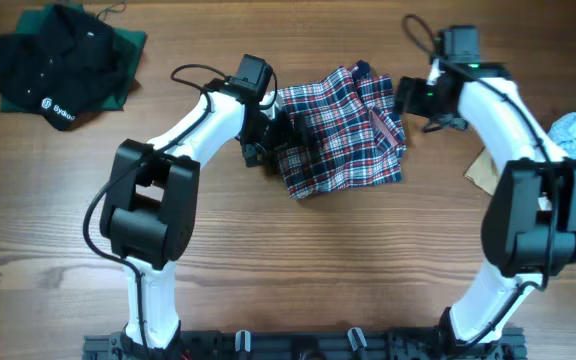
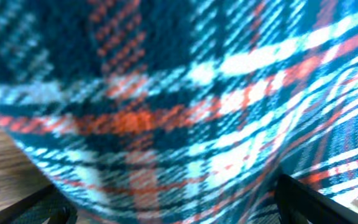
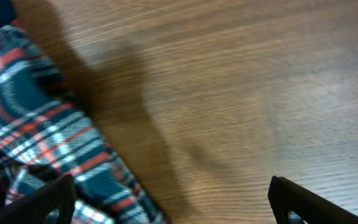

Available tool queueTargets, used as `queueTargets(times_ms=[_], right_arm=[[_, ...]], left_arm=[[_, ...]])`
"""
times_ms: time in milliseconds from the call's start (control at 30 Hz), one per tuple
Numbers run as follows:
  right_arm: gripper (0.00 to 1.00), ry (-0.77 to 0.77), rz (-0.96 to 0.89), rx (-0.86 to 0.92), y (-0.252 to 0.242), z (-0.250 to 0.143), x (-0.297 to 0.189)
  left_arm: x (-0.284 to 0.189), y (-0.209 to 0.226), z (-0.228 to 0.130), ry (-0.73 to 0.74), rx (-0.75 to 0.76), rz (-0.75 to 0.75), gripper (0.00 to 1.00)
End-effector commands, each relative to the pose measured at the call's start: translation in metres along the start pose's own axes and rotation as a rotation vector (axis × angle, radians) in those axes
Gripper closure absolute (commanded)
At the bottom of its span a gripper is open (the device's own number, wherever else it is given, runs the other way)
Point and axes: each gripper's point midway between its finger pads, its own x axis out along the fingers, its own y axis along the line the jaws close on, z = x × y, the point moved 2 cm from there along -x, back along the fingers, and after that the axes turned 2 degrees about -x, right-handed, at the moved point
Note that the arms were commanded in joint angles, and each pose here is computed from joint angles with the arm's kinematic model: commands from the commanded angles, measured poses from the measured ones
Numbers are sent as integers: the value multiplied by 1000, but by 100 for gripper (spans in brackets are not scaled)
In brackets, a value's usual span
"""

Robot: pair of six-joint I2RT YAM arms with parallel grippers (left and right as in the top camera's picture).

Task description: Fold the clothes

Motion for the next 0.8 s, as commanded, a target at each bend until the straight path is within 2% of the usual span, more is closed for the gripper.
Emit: queueTargets(times_ms=[0, 200, 433, 467, 533, 633, 667, 700, 767], right_arm=[[0, 2, 115, -6, 1, 7, -13], [0, 9, 175, -15, 3, 7, -15], [0, 12, 188, -15, 4, 6, -15], [0, 13, 190, -13, 5, 6, -15], [0, 17, 189, -13, 4, 5, -15], [0, 22, 187, -13, 4, 4, -15], [0, 24, 187, -12, 4, 4, -15], [0, 28, 187, -12, 4, 3, -15], [0, 32, 186, -11, 4, 2, -15]], left_arm=[[17, 9, -9, 29, -73, -34, 0], [34, 0, -11, 23, -37, -200, 0], [41, 7, -15, 22, -53, -201, 0], [41, 7, -14, 20, -51, -203, 9], [41, 6, -13, 15, -46, -206, 42], [41, 5, -11, 2, -41, -206, 77], [41, 5, -10, -2, -40, -205, 92], [41, 7, -6, -24, -36, -194, 96], [41, 7, -5, -31, -34, -190, 96]])
